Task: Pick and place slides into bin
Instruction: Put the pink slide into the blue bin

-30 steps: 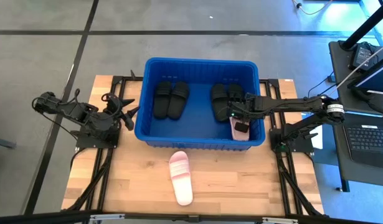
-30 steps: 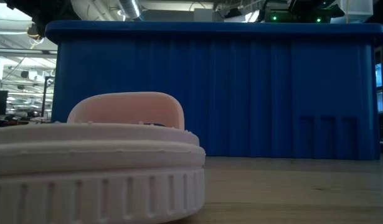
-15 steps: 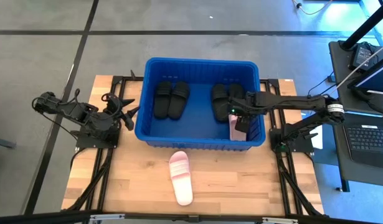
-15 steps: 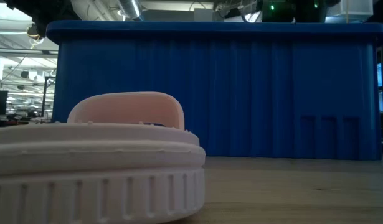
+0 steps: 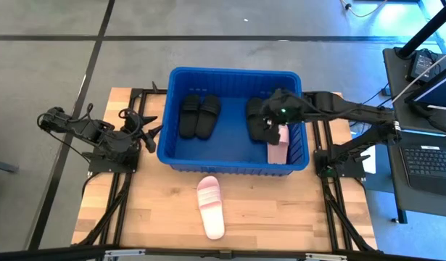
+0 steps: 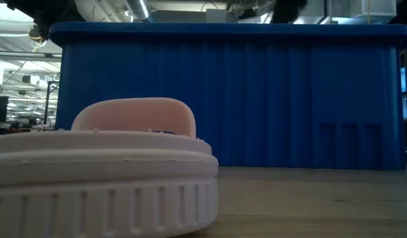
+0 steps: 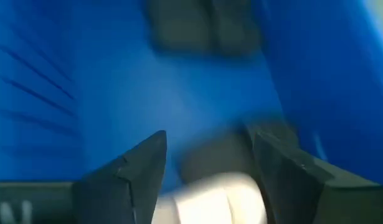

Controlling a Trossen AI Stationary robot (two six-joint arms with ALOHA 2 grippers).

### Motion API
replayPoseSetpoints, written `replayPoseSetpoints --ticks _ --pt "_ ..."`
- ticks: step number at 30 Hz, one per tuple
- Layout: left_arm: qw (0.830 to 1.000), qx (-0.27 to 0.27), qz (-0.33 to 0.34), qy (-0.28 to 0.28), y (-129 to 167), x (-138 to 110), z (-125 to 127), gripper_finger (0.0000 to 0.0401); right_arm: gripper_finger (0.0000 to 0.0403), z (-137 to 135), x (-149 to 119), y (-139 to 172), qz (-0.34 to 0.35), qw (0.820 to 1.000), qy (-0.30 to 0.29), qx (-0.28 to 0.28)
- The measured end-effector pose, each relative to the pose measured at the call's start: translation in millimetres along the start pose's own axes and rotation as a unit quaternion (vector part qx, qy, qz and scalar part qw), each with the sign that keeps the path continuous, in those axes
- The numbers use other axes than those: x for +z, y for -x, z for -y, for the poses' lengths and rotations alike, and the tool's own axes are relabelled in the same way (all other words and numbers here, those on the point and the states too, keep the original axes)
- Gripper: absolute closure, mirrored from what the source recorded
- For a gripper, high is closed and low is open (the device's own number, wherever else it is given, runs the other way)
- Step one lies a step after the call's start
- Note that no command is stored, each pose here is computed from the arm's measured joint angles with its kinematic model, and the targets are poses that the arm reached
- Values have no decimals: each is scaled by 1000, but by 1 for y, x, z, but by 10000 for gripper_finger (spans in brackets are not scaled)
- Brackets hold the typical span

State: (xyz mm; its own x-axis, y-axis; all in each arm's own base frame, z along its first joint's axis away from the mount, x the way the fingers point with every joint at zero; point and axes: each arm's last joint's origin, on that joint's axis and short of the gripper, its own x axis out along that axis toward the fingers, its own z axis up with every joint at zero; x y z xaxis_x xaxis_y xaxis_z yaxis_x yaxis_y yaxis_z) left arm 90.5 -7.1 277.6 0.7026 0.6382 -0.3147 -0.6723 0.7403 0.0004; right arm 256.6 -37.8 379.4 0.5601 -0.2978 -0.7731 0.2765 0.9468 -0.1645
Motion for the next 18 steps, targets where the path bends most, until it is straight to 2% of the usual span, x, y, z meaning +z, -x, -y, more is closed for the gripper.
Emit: replayPoseSetpoints --ticks 3,6,9,18 --pt "1000 0 0 -11 0 0 0 199 162 -16 18 12 92 995 23 29" --pt "1000 -1 0 -21 0 0 0 199 162 -34 26 19 144 987 45 54" --pt "1000 0 0 -26 0 0 0 199 162 -56 28 16 153 985 57 56" --pt "998 -31 -18 -51 0 -1 2 199 162 -133 23 -19 111 989 76 65"
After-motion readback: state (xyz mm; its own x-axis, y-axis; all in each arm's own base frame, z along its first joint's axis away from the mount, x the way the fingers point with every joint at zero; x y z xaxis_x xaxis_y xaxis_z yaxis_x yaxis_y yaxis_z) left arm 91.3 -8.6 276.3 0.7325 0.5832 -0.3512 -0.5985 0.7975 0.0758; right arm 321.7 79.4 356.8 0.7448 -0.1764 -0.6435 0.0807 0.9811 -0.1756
